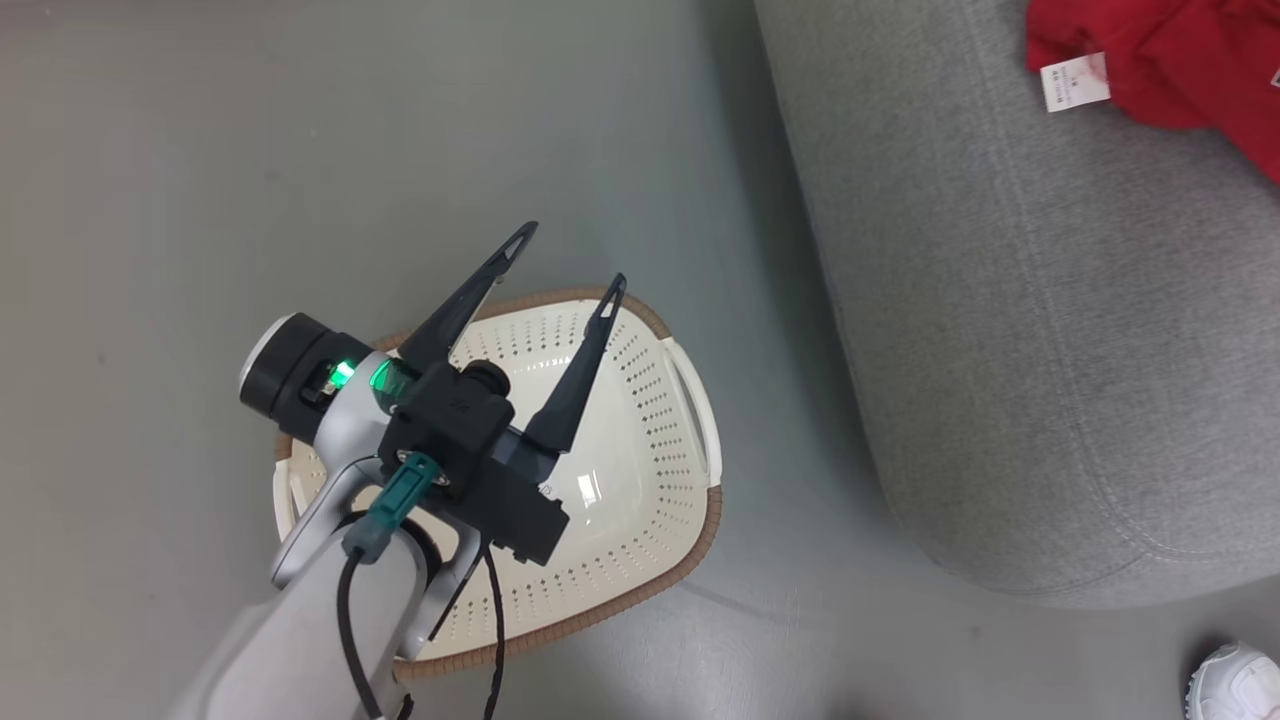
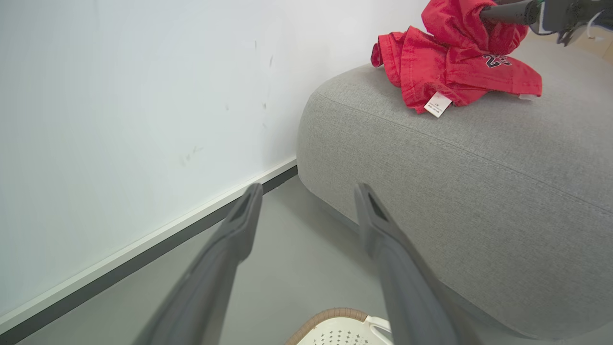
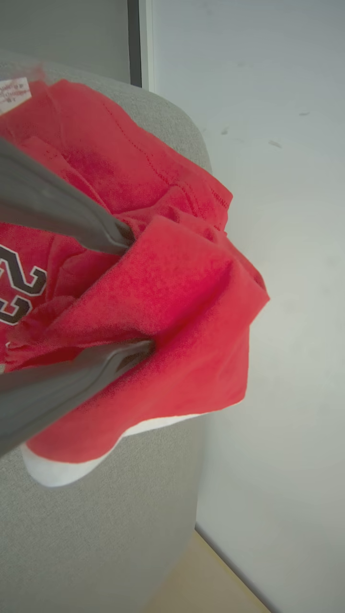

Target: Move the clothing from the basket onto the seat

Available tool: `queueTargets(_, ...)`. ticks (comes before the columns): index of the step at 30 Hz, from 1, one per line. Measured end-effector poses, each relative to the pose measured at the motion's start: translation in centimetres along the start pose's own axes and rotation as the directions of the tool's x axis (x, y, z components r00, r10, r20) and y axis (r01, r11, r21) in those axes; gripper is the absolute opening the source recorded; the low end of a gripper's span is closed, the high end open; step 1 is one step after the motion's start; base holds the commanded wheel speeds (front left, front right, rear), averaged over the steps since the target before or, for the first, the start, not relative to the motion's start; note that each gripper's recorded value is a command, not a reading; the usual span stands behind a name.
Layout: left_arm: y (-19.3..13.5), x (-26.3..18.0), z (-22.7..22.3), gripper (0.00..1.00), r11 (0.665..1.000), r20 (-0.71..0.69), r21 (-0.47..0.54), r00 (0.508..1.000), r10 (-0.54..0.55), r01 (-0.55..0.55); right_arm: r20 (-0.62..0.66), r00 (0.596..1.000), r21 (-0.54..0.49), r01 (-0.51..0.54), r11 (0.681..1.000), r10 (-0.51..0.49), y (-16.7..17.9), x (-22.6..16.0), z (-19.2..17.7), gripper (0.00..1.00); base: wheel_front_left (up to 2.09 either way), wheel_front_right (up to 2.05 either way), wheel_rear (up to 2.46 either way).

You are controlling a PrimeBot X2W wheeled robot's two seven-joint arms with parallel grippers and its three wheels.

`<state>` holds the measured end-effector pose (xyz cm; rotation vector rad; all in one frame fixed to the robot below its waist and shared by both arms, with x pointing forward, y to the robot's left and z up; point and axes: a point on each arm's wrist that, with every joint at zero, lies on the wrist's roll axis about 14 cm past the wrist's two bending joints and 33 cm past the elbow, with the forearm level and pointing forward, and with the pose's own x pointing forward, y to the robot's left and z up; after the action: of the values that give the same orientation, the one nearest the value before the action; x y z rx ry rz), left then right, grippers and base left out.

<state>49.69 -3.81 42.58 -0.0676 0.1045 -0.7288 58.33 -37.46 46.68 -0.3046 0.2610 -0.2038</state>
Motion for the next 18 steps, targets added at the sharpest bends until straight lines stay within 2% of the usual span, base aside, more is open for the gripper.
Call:
queueTargets(6,-0.2,-0.1,0.7,1.00,1.000,0.019,0.006,1.000,0.005,-0.005,-0.003,0.999,-0.004,-0.047,0.999,0.047,1.0,-1.7,-0.2,1.00,0.00,0.00,0.00)
queueTargets(14,-0.9,-0.9,2.3,1.00,0.998,0.053,-0.052,0.998,0.033,-0.031,-0.004,0.998,0.019,-0.070,0.997,0.070,1.1,-5.2,-0.4,1.00,0.00,0.00,0.00)
queueTargets(18,-0.8,-1.6,3.3,1.00,0.995,0.075,-0.066,0.994,0.073,-0.068,0.031,0.996,0.032,-0.080,0.996,0.079,1.0,-6.9,0.6,1.00,0.00,0.00,0.00)
